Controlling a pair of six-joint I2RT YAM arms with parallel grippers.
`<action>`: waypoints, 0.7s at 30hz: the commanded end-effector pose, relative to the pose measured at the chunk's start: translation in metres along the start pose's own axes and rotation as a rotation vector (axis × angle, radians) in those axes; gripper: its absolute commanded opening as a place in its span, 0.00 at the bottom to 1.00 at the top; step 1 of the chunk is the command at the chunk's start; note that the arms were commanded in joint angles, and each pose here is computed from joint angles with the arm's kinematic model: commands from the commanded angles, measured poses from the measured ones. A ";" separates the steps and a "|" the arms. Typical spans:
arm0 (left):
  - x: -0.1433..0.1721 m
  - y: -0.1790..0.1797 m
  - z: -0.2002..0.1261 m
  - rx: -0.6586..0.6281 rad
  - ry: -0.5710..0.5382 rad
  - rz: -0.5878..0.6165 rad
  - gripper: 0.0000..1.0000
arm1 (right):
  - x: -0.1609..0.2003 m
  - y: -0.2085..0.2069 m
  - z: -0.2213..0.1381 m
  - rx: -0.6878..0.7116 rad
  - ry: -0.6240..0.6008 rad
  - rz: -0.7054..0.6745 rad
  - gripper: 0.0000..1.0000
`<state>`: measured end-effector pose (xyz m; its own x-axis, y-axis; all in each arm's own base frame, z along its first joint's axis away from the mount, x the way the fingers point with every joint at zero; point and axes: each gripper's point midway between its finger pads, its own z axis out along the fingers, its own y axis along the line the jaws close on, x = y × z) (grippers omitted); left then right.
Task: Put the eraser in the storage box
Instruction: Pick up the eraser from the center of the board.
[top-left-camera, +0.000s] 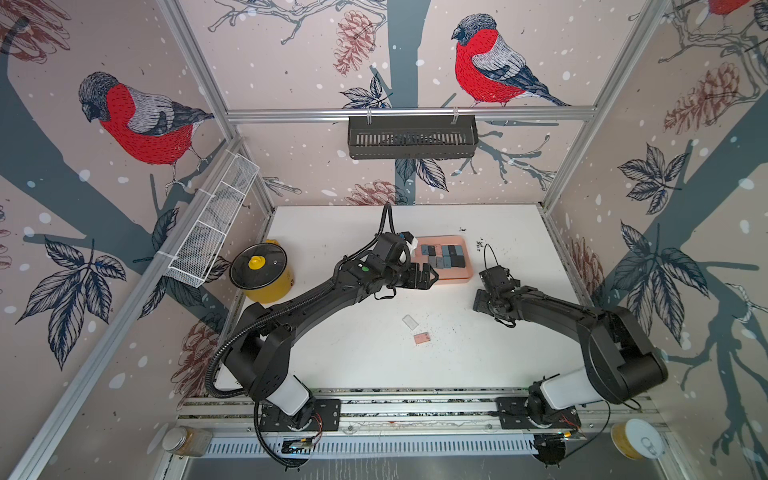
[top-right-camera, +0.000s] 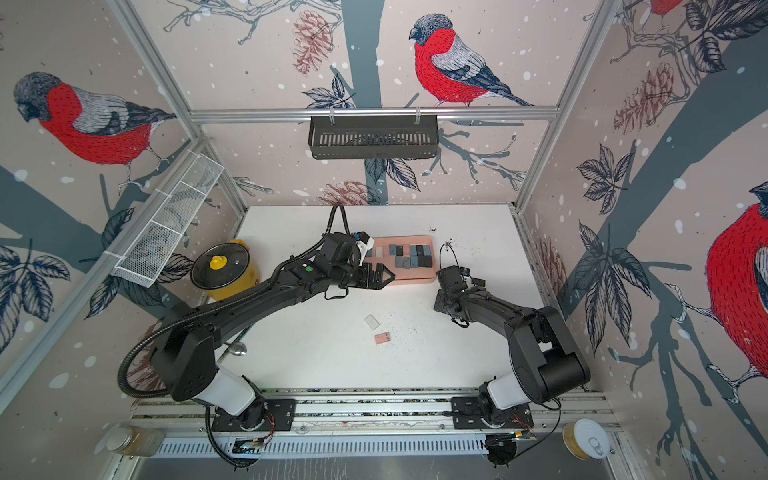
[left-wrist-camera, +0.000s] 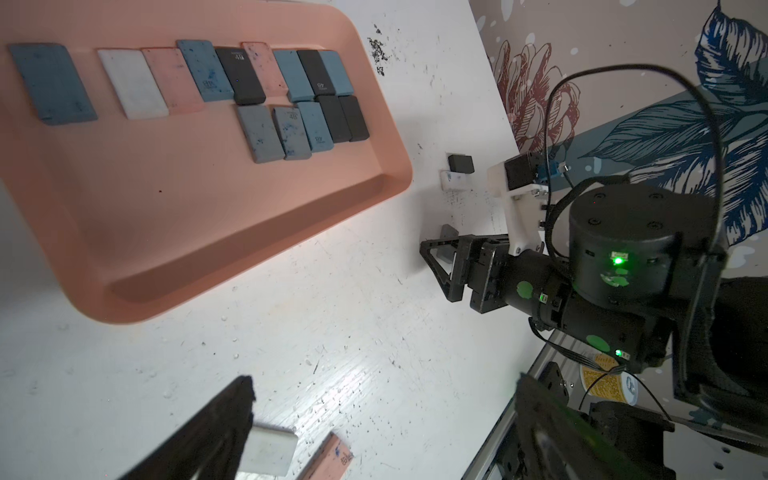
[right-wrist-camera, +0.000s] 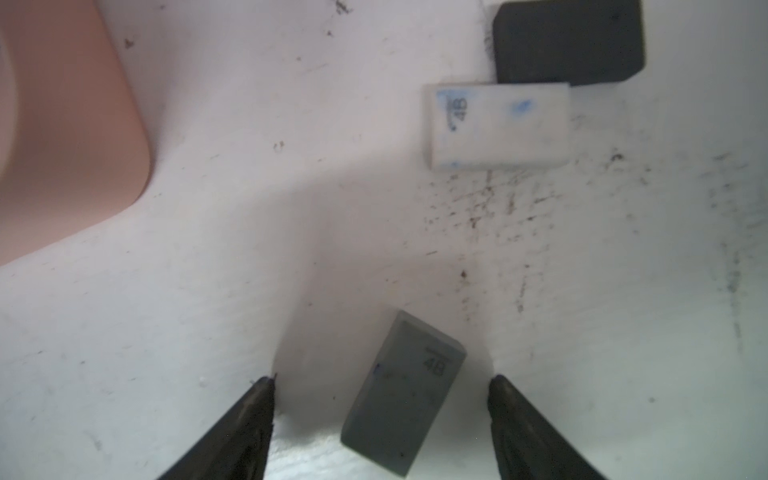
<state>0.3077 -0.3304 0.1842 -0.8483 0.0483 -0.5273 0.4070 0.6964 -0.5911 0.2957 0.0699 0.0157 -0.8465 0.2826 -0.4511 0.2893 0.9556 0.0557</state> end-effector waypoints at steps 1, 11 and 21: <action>-0.009 -0.006 0.001 0.051 -0.013 -0.009 0.97 | 0.008 -0.005 0.001 0.012 0.008 0.013 0.79; -0.018 0.007 -0.004 0.046 -0.031 -0.054 0.97 | 0.014 -0.007 -0.002 0.006 0.001 -0.002 0.75; -0.022 0.008 -0.010 0.037 -0.054 -0.041 0.97 | 0.000 0.003 0.002 -0.007 -0.013 -0.014 0.62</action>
<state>0.3229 -0.3175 0.1868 -0.8664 -0.0109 -0.4993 0.3564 0.6868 -0.6335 0.2983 0.0700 0.0162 -0.8293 0.2804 -0.4834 0.2890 0.9555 0.0584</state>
